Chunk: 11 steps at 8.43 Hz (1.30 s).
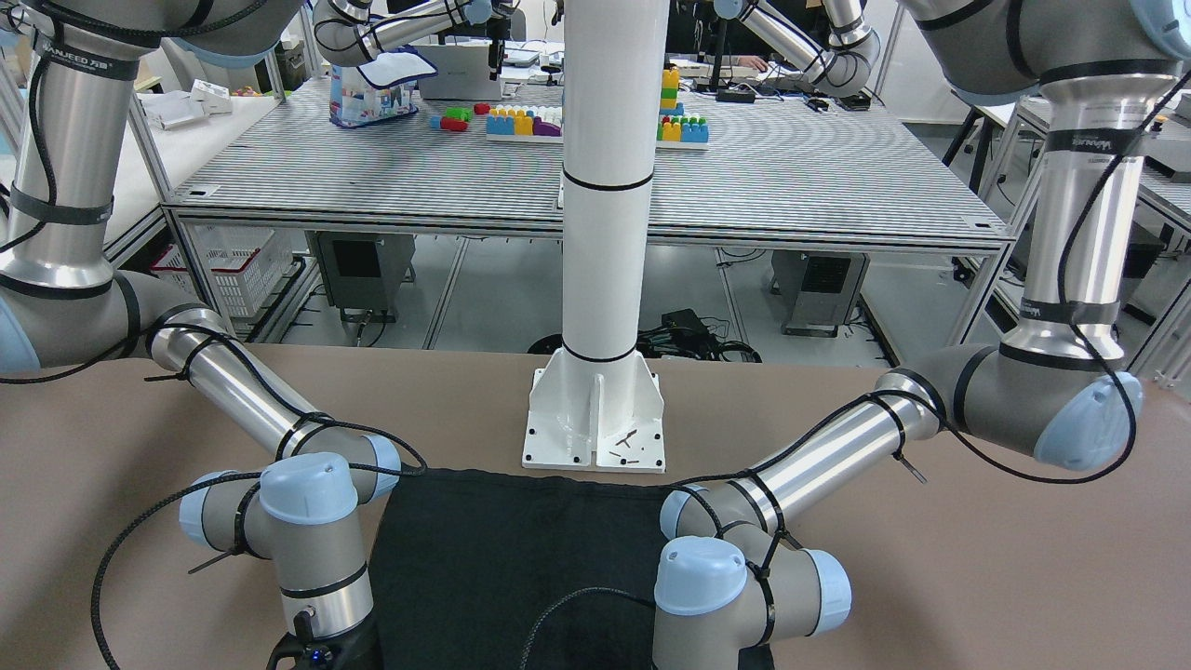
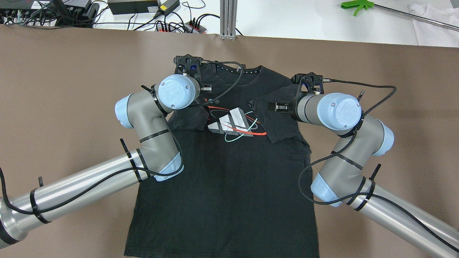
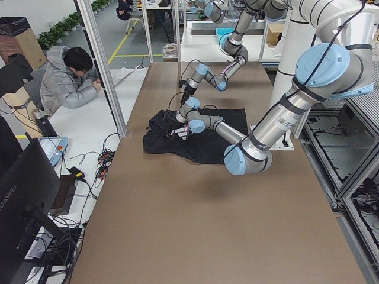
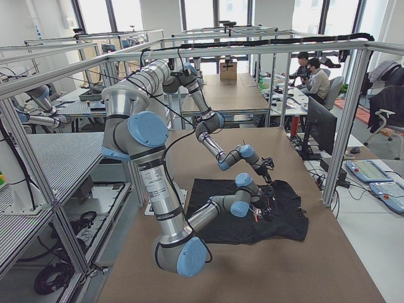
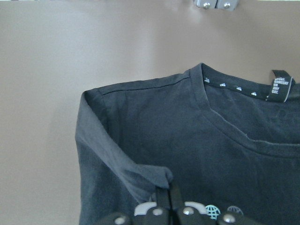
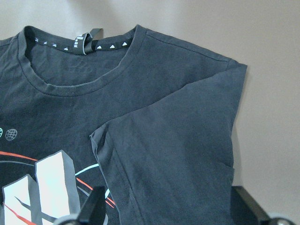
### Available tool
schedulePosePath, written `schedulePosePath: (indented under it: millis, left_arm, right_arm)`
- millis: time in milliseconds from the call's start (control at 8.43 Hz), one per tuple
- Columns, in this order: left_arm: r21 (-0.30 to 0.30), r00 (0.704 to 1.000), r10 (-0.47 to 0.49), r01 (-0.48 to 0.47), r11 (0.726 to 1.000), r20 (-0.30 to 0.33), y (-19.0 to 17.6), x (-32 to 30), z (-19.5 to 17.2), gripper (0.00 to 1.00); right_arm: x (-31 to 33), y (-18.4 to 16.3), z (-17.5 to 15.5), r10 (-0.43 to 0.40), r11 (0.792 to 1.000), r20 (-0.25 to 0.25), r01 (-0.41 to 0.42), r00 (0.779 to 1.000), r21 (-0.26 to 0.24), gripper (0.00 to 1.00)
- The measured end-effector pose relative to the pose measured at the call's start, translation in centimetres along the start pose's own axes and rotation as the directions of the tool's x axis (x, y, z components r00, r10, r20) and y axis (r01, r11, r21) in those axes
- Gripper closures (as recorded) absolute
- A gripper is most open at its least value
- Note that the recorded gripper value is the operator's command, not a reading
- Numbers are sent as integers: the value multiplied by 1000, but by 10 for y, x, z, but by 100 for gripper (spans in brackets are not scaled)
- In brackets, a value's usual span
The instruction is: Fold clothes
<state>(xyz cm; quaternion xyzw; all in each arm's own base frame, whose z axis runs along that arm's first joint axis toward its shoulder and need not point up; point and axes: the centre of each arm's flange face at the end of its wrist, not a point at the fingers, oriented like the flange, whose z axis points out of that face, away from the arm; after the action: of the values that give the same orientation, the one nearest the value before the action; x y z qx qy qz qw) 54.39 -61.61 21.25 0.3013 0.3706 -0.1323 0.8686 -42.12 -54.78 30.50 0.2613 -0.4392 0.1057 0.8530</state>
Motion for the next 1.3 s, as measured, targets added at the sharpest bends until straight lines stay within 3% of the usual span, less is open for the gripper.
schedulePosePath:
  millis: [949, 1067, 1186, 1304]
  left_arm:
    - [15, 1000, -23, 23, 1000, 8, -34, 31, 3, 100]
    - [13, 1000, -22, 21, 1000, 14, -34, 33, 5, 81]
    - [13, 1000, -20, 20, 1000, 17, -35, 33, 7, 1]
    - [15, 1000, -19, 19, 1000, 21, -35, 32, 9, 0]
  right_arm:
    - [8, 4, -3, -3, 1000, -3, 3, 1000, -3, 6]
    - [9, 5, -3, -3, 1000, -5, 3, 1000, -3, 6]
    - [10, 5, -2, -3, 1000, -7, 3, 1000, -4, 6]
    - [11, 6, -2, -3, 1000, -9, 3, 1000, -4, 6]
